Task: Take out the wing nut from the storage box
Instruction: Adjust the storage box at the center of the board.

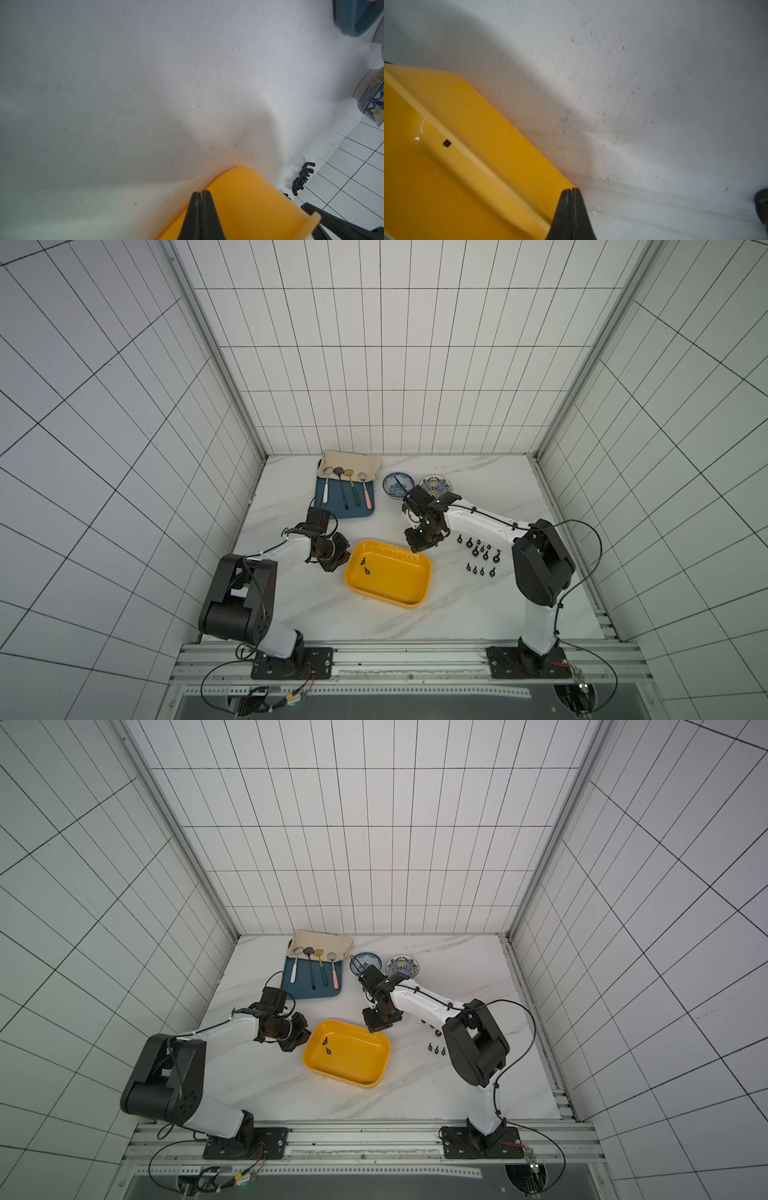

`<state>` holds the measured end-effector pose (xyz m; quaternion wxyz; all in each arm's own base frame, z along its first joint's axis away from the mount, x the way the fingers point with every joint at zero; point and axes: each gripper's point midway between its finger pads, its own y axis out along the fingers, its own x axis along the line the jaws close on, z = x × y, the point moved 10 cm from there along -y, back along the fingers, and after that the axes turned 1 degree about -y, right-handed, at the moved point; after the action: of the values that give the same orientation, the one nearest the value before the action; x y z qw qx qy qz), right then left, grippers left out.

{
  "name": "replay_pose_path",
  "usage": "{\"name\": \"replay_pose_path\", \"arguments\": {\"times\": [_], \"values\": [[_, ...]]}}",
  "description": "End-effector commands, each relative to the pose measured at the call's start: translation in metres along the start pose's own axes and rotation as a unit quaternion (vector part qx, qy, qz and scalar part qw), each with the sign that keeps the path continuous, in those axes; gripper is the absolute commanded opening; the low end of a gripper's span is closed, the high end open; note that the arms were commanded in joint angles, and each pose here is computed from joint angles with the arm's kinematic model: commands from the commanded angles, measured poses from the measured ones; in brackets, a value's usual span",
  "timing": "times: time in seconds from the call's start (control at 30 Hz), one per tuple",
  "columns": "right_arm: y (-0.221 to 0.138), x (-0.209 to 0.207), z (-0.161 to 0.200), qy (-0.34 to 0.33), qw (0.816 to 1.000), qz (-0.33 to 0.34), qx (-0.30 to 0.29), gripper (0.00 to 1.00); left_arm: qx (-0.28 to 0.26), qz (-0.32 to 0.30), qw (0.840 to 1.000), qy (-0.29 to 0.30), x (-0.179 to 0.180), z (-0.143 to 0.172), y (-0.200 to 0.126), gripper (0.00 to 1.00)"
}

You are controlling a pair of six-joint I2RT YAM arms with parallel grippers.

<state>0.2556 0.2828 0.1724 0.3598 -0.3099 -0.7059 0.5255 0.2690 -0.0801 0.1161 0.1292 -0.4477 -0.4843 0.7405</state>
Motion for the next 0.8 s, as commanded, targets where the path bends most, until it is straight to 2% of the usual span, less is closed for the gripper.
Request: {"name": "replay_pose_path", "arguments": {"times": [0.0, 0.2, 0.27, 0.37, 0.47, 0.6, 0.77], "values": [[-0.009, -0.004, 0.013, 0.018, 1.0, 0.002, -0.002, 0.0, -0.021, 0.016, 1.0, 0.016, -0.019, -0.01, 0.003, 0.0], [-0.014, -0.003, 0.031, 0.026, 0.999, -0.022, 0.002, 0.0, -0.018, 0.03, 0.999, 0.036, -0.046, -0.018, 0.013, 0.0], [-0.021, -0.003, 0.035, 0.025, 1.0, -0.01, -0.013, 0.0, -0.021, 0.03, 0.999, 0.036, -0.05, -0.023, 0.008, 0.0], [-0.033, -0.004, 0.035, 0.018, 0.999, -0.003, -0.031, 0.0, -0.054, 0.021, 0.998, 0.018, -0.039, -0.032, -0.017, 0.0], [-0.037, -0.003, 0.03, 0.008, 0.999, 0.004, -0.038, 0.0, -0.084, 0.013, 0.996, -0.017, -0.008, -0.033, -0.053, 0.0], [-0.027, -0.004, 0.024, -0.002, 0.999, 0.014, -0.03, 0.0, -0.058, -0.023, 0.998, -0.024, 0.026, 0.0, -0.076, 0.0], [-0.016, -0.005, 0.016, -0.004, 0.999, 0.014, -0.029, 0.0, -0.001, -0.046, 0.999, -0.025, 0.045, 0.055, -0.069, 0.0]]}}
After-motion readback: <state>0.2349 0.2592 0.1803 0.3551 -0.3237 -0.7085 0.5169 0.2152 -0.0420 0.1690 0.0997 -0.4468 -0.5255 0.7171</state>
